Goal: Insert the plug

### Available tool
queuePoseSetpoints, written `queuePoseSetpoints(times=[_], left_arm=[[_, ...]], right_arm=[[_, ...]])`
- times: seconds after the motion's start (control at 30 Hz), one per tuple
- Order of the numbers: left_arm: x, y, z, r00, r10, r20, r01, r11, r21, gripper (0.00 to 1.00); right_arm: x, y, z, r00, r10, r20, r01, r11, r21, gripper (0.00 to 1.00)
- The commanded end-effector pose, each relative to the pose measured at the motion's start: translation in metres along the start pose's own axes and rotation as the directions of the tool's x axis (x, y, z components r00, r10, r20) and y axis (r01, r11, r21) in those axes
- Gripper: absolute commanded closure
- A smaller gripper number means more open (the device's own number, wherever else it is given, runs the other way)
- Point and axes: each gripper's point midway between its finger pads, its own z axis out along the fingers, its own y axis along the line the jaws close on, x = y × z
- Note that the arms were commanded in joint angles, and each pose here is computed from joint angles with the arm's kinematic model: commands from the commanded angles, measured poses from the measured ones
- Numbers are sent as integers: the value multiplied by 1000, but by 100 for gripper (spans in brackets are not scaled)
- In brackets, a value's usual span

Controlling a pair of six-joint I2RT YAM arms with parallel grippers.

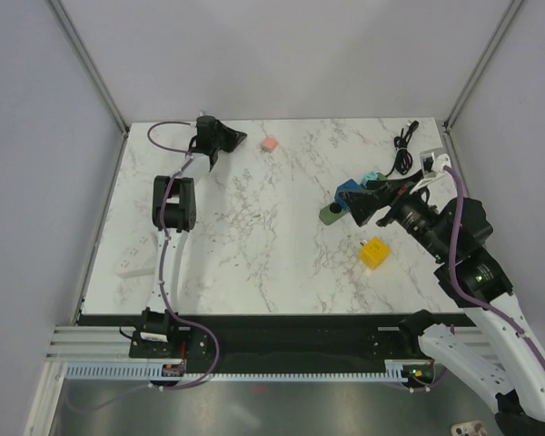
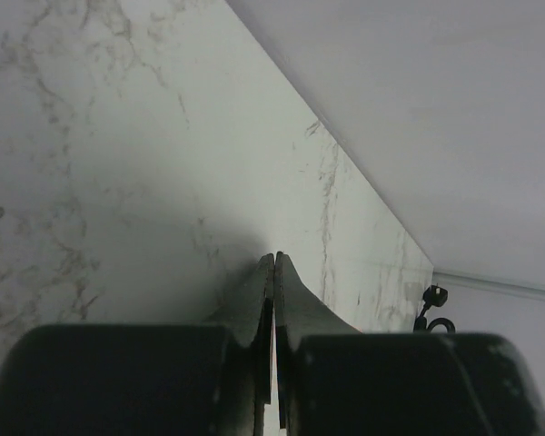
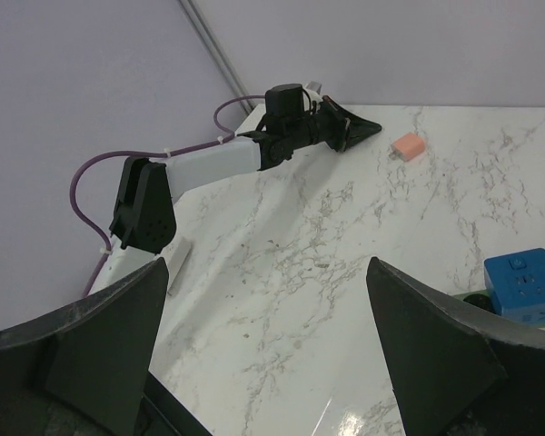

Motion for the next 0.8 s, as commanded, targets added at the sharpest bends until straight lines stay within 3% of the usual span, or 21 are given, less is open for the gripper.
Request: queuePoseSetpoints(times=[0.0,0.47,0.63,0.77], left_arm=[[-8,-44,1,1000,-10,21,8,993,117,98],[82,-38,11,985,4,-173,15,994,111,98],[133,-54,0,946,79,-315,-30,987,157,98],[169,-64,-22,891,152,-429,-70,977,200,98]], right_arm=[[2,1,8,1000,9,2,-9,1000,-17,2],[-6,1,-2,999,-34,19,34,999,0,2],[-4,3,-7,999,-34,20,34,999,-9,2],[-1,-28,-6,995,-92,-43,98,983,157,2]])
